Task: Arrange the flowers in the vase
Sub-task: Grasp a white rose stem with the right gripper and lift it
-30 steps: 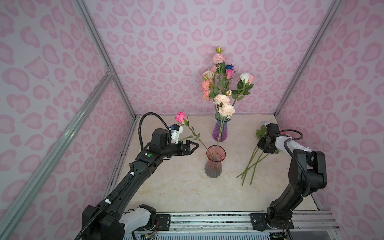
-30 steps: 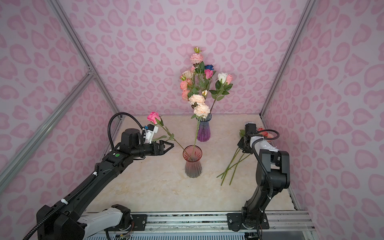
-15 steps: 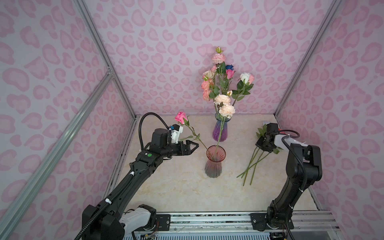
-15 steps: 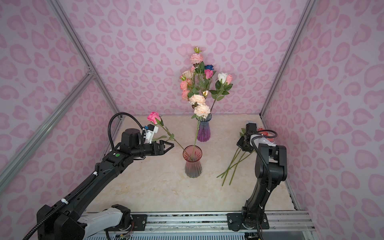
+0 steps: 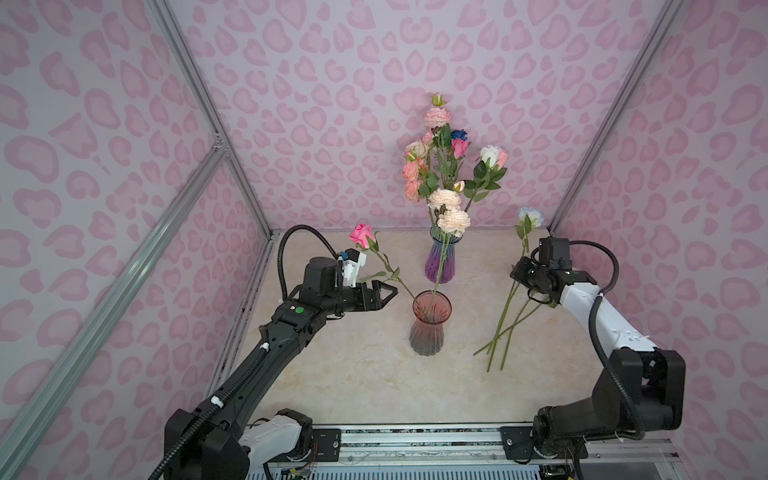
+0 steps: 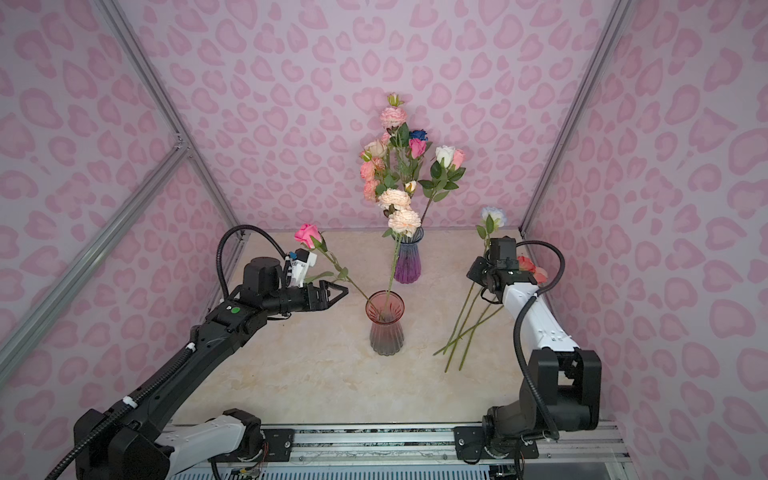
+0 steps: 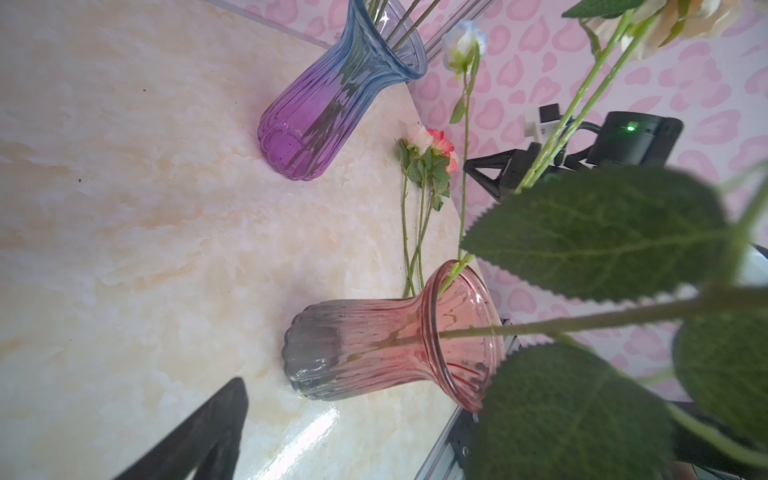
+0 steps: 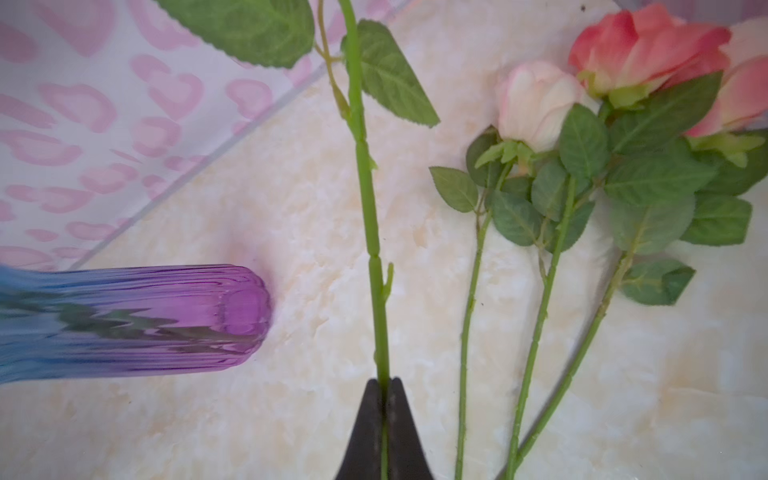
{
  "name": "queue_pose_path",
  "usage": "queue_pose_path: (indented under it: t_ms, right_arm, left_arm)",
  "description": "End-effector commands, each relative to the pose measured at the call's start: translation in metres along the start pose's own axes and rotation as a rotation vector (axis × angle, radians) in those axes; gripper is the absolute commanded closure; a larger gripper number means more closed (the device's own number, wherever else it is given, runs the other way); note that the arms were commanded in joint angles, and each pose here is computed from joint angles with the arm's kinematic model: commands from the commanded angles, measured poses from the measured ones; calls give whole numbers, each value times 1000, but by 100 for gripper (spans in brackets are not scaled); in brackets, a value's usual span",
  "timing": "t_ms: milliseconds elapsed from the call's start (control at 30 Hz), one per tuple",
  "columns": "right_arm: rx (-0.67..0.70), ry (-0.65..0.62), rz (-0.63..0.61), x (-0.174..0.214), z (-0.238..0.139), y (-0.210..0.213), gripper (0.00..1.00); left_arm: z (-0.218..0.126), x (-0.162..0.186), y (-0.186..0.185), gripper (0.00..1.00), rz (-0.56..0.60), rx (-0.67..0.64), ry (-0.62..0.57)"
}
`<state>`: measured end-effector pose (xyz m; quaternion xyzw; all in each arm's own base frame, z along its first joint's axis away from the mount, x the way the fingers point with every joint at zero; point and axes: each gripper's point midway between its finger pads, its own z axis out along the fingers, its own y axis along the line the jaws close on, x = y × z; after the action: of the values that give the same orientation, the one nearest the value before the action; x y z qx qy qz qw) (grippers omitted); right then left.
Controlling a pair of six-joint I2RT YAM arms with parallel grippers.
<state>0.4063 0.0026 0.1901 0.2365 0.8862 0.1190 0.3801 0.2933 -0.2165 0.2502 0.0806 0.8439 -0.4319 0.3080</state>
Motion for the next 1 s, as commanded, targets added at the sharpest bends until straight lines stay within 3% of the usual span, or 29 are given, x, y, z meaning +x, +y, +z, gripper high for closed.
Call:
queue_pose_path:
  t_ms: [0, 267, 467, 767, 967]
  right_arm:
    - [-124, -107, -41, -11, -31, 29, 100]
    - [-369, -413, -161, -29, -157, 96, 100]
    - [-507, -585, -219, -33, -242, 131, 100]
    - [-723, -695, -249, -43, -303, 187, 100]
    - [-795, -716, -334, -37, -308, 246, 100]
  left_arm:
    - [-2, -5, -4, 2, 18, 9, -13]
    - [-2, -6, -2, 2, 22, -2, -20]
    - [-15, -14, 6, 2, 51, -88, -86]
    - [-30, -23, 31, 3, 46, -255, -158]
    - [-34, -24, 35, 3, 51, -282, -168]
